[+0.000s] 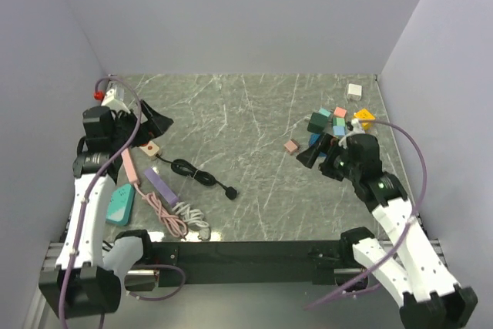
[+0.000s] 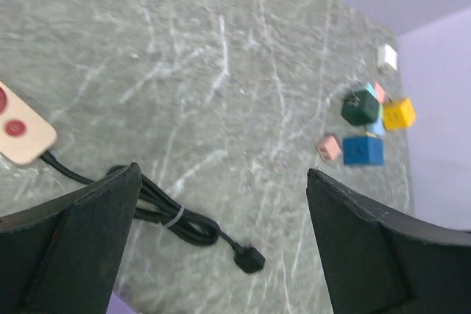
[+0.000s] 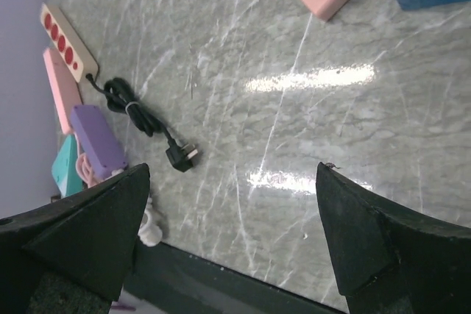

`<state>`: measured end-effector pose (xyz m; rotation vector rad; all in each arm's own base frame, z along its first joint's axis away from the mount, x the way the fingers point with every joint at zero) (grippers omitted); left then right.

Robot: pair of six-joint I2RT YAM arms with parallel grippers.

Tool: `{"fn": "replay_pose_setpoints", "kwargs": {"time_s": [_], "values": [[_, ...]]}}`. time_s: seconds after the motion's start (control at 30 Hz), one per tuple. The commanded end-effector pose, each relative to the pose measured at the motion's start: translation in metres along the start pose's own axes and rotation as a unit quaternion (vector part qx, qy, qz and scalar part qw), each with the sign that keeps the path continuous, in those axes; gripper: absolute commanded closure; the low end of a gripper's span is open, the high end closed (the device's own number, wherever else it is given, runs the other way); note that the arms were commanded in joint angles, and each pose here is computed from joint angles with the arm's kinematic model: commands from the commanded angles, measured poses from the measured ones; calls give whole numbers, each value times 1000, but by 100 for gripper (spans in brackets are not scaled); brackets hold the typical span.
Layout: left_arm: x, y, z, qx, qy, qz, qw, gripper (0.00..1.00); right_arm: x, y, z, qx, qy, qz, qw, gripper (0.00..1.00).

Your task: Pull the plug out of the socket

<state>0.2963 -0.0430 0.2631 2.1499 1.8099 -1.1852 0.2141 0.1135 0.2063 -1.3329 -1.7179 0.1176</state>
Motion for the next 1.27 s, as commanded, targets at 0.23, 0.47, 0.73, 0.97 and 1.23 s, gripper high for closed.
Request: {"fn": "replay_pose_setpoints", "kwargs": {"time_s": [0.23,0.47,0.73,0.97,1.23], "values": [[-20,-37,35,28,32,58,997,1,-37,-46,28,-128,62,8,990,7],[-32,-40,46,36,38,94,994,1,-68,-93,65,-191,165,16,967,100],[-52,-50,37,27,67,128,989,1,-78,-117,83,-222,214,-13,951,100],[-60,-53,33,26,85,143,986,1,-77,-128,75,-249,196,-9,948,100],[-66,-52,37,34,95,147,984,0,-74,-128,72,-252,198,-18,947,100]]}}
Point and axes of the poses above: each gripper's point midway between its finger pads, its own y axis out along the fingers, its own x axis along the line the jaws close on, z = x × y, the point moved 3 cm from there along -y, back along the fingers, and after that the axes turned 1 degree about -y, right-handed, at the moved point
